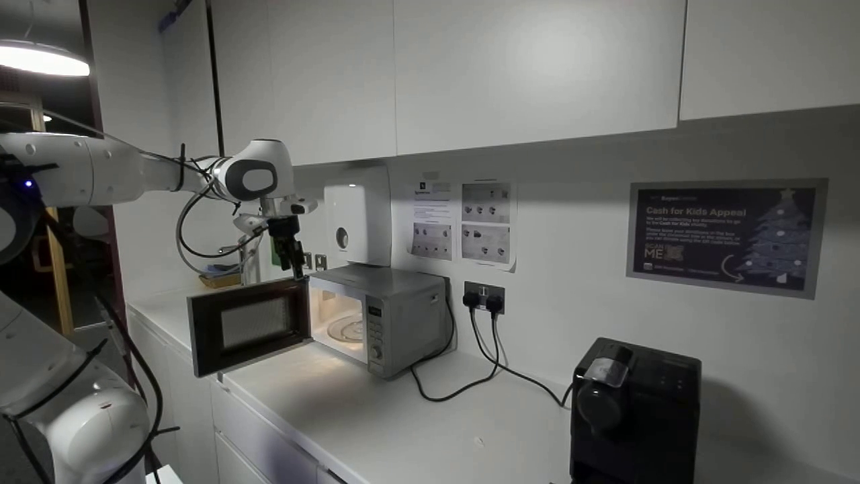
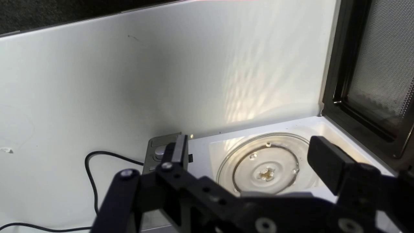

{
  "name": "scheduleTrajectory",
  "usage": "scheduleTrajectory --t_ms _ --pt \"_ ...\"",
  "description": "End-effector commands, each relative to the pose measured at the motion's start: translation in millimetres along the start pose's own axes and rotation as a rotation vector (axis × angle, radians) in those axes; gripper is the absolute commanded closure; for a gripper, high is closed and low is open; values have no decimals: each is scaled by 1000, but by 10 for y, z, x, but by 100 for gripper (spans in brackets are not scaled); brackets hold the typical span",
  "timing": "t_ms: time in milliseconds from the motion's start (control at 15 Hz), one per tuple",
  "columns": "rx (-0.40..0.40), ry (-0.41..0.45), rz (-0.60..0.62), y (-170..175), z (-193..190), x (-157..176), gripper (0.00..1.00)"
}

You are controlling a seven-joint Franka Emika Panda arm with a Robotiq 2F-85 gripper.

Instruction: Open the microwave door

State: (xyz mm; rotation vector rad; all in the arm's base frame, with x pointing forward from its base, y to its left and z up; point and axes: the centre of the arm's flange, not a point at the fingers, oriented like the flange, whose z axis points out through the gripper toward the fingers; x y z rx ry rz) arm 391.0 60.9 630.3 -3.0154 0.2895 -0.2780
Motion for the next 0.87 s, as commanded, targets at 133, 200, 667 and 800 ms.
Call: scheduleTrajectory --t_ms 133,200,667,800 --pt "12 -22 16 30 11 -24 0" --pt "12 -24 16 30 17 -22 0" --pt "-1 -6 1 0 27 7 0" --pt "-1 -6 1 0 27 7 0"
